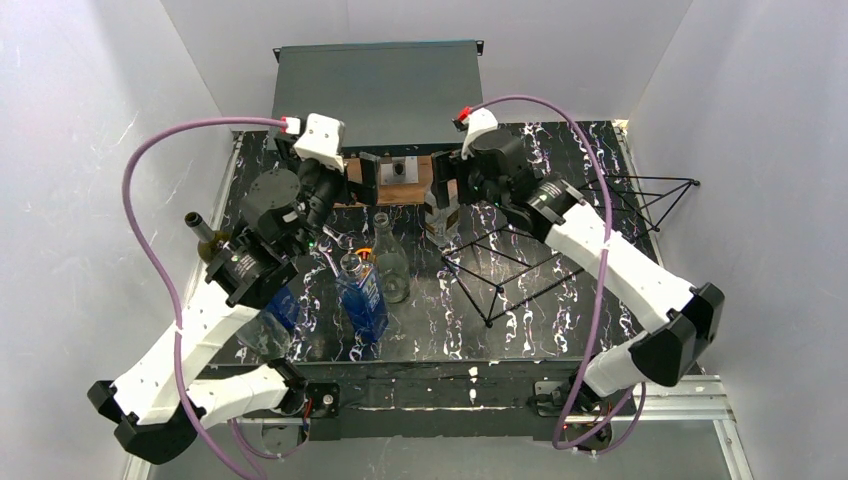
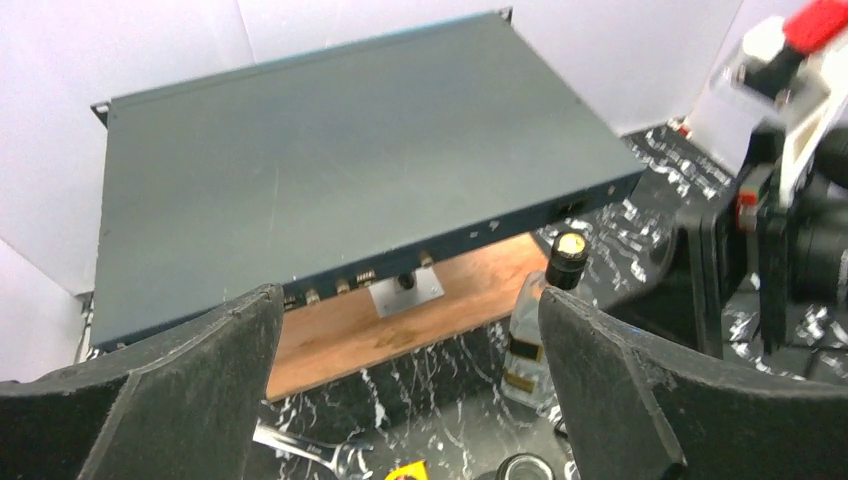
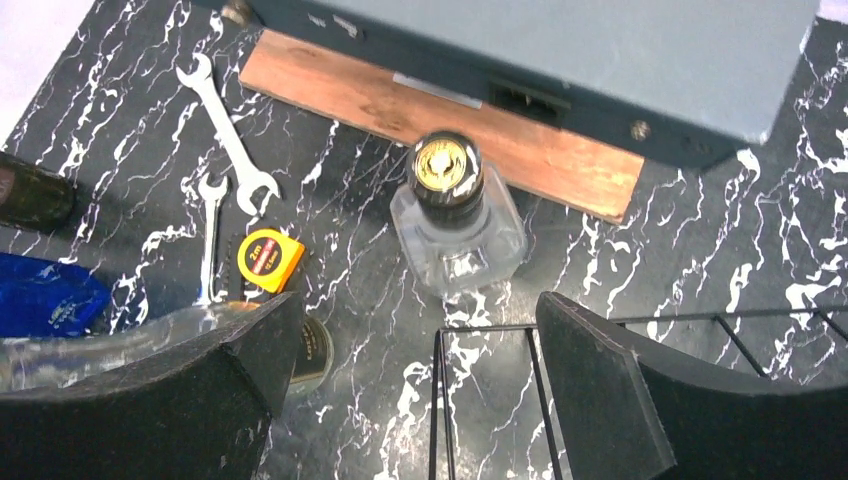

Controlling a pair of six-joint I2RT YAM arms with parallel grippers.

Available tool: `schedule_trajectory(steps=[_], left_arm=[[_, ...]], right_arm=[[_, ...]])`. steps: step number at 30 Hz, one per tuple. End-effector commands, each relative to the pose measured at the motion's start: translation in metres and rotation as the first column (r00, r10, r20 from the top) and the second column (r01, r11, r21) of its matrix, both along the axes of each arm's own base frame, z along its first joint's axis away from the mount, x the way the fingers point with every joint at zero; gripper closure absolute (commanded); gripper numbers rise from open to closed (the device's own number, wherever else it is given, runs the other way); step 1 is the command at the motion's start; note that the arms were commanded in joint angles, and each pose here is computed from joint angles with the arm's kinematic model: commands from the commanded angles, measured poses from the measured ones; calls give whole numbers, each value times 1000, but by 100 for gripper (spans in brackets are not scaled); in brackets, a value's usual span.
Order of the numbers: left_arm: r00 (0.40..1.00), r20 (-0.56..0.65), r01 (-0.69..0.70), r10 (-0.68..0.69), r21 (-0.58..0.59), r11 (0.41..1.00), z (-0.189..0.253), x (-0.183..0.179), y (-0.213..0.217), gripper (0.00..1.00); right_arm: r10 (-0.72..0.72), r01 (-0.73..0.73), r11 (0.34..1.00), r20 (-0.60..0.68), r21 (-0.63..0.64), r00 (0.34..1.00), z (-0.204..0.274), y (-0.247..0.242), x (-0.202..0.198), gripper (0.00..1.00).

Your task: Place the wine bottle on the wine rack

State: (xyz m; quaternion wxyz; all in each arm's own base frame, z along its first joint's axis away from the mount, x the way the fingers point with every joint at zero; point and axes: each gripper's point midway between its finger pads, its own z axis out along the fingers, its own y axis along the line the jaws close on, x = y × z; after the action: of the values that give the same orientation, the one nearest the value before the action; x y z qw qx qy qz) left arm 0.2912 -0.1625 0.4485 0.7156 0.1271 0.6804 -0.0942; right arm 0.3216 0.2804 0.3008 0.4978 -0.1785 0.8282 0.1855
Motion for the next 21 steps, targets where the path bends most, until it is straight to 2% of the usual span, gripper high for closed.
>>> schedule_trajectory(steps=[1,5,8,14,21], left_arm=[[997,42,-69,68,22,997,-7,7,13,2],[997,37,-70,70,-10,998,-16,5,18,2],[997,22,-71,72,-66,995,-22,10,26,2],[996,14,-85,86,-56,995,-33,17,30,2],[996,20,-85,86,-43,995,-38,22,27,2]], right_arm=[[-14,14,1000,61,6,998,29,9,17,6],[-46,51,997,91,-53,995,25,10,34,10],[-41,49,995,92,-82,995,18,22,50,23],[22,-14,995,76,-101,997,2,36,68,41],[15,-7,993,77,-115,997,-7,33,72,46]])
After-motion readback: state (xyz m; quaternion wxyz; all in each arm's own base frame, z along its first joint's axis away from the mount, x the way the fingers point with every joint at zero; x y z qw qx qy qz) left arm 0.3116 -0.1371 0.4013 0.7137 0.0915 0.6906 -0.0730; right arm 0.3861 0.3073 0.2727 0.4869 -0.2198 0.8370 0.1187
